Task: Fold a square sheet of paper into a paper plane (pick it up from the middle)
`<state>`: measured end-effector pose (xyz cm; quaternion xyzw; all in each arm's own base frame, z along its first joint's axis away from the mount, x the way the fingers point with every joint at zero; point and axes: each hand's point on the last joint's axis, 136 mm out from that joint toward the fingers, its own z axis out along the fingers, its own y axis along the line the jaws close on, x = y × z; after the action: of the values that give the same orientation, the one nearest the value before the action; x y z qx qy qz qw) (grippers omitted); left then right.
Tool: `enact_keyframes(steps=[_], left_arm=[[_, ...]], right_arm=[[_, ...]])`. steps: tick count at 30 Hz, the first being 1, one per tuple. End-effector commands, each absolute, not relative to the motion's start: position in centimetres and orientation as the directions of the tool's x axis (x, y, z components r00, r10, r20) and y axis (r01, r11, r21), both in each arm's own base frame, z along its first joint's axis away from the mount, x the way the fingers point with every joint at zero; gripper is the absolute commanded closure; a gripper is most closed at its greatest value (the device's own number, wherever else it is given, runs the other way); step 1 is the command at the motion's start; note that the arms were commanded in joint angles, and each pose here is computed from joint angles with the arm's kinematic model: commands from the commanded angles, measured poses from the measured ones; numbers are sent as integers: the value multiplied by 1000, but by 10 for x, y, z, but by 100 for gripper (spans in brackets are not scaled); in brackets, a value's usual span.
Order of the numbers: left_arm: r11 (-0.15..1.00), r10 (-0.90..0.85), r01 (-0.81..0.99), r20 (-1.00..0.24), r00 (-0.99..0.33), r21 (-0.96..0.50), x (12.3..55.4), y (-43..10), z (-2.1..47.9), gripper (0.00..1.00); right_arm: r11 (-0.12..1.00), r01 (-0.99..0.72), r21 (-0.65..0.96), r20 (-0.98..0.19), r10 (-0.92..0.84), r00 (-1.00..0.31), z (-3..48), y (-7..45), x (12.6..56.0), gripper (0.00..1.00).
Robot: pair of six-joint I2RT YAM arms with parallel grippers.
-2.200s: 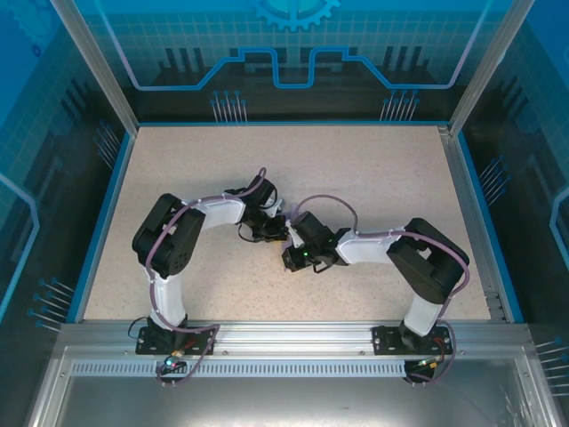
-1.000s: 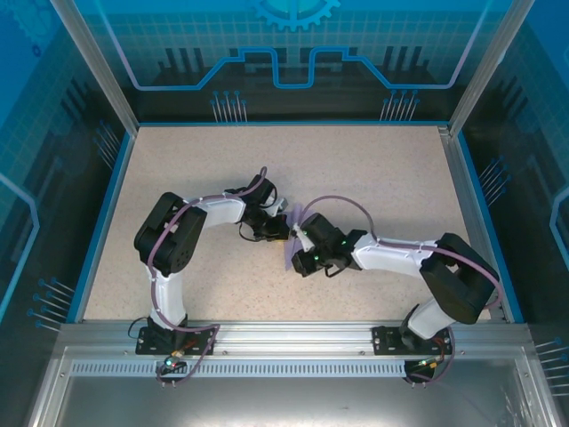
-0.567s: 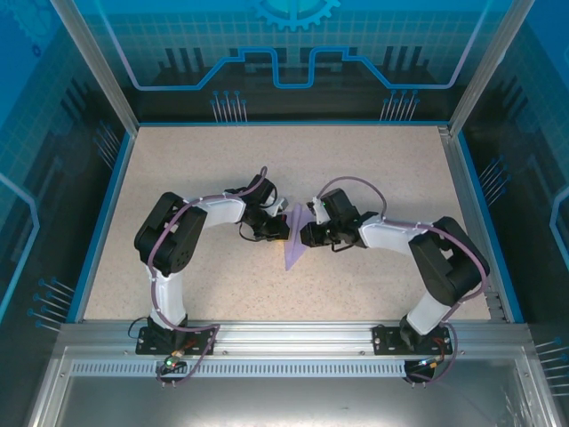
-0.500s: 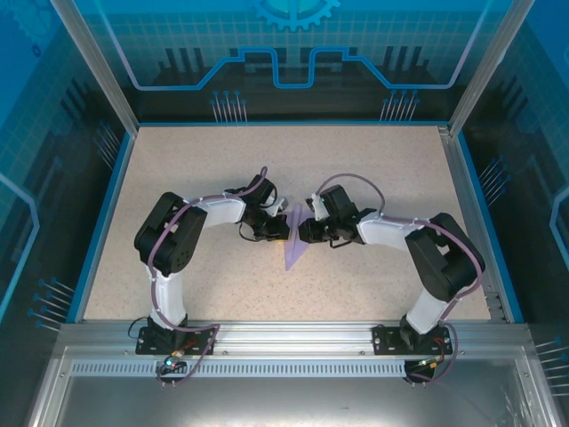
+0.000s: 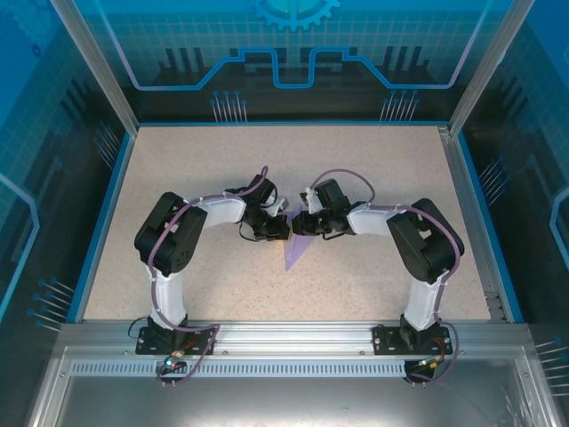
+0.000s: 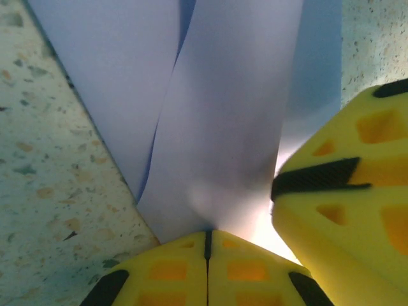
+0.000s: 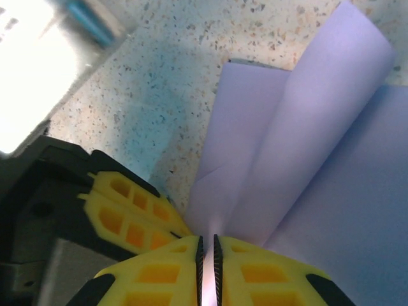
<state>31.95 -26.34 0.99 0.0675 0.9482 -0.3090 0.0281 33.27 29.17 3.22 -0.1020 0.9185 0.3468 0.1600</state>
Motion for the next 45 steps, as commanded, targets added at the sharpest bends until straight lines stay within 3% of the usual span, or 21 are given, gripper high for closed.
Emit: enact_keyframes(steps=[1,15,22,28,36,45], left_arm=[[922,114,100,15,-993,-374,295,-223,-51,94],[931,124,106,31,-992,-348,290,-217,-59,94],[931,124,104,35,-992,-349,291,-217,-60,94],[931,127,106,37,-991,-350,291,-218,-62,94],[929,132,110,41,-990,-353,289,-218,-63,94],[931,136,113,41,-990,-347,287,-216,-64,95]], right_arm=[[742,-292,603,-369,-66,-927,32,291,345,85],[869,-298,395,-374,-145,-916,3,259,353,86],[770,-325,549,-425,-78,-902,45,280,342,85],[675,-288,679,-373,-21,-928,60,306,311,85],[698,-181,693,-240,-15,-971,20,314,275,87],[747,-161,646,-214,-25,-976,5,299,265,88]])
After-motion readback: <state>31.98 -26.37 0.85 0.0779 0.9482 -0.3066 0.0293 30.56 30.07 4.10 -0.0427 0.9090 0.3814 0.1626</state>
